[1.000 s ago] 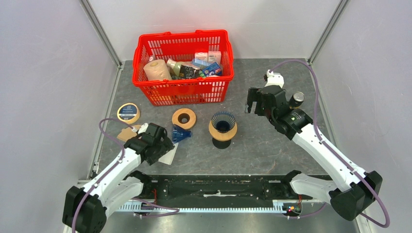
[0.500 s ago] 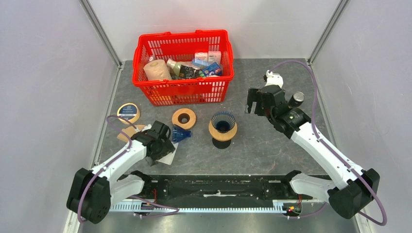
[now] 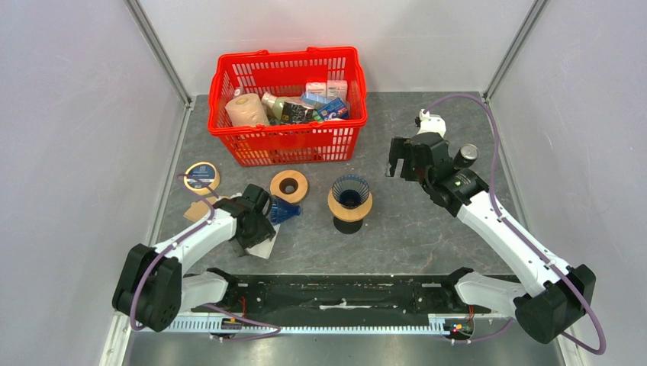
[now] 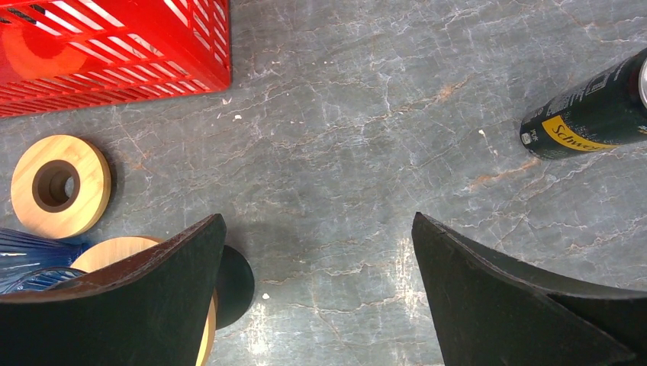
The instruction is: Place the coffee filter in the dripper
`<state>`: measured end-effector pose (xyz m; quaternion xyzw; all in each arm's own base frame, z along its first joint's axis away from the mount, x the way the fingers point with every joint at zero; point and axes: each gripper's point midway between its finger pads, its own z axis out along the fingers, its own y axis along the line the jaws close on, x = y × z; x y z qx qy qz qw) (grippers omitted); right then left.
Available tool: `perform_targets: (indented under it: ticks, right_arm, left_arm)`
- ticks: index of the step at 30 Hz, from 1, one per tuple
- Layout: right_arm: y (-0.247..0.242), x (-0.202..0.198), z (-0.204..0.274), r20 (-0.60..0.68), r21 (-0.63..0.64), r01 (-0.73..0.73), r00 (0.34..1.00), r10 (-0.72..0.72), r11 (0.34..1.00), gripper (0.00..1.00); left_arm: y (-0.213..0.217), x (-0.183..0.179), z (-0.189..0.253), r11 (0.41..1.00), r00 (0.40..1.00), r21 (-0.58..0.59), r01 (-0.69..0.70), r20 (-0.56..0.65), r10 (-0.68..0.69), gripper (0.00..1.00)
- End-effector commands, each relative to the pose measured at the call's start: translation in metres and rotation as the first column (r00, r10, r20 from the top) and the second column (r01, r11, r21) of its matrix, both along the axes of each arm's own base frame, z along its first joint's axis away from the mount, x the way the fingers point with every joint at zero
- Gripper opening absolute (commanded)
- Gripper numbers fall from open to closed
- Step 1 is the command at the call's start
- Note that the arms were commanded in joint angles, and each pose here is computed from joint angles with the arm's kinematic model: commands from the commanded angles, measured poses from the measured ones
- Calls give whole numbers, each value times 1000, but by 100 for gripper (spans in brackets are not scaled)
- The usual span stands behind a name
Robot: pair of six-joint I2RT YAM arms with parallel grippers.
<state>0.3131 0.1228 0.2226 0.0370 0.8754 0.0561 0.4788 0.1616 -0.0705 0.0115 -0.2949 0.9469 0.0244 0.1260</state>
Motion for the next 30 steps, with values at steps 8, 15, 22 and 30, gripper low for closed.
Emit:
perform_targets:
  ticks: [8,15,22,30]
  right_arm:
    - [0,6,-1,12,7,3,1000,-3,1000,99]
    - [0,6,-2,10,8,3,1000,-3,1000,99]
    - [3,4,0,10,27,-12,1000,11,1000,99]
    - [15,0,11,30,70,-79,997,77,994,99]
  left_arm:
    - [-6,15,-5,1000,999,-12,22,28,-22,65]
    - [-6,21,10,999,997,-10,33,70,-32,47]
    - [-2,33,41,999,983,3,52,178,-52,29]
    - [9,43,91,996,939,36,79,332,-86,22]
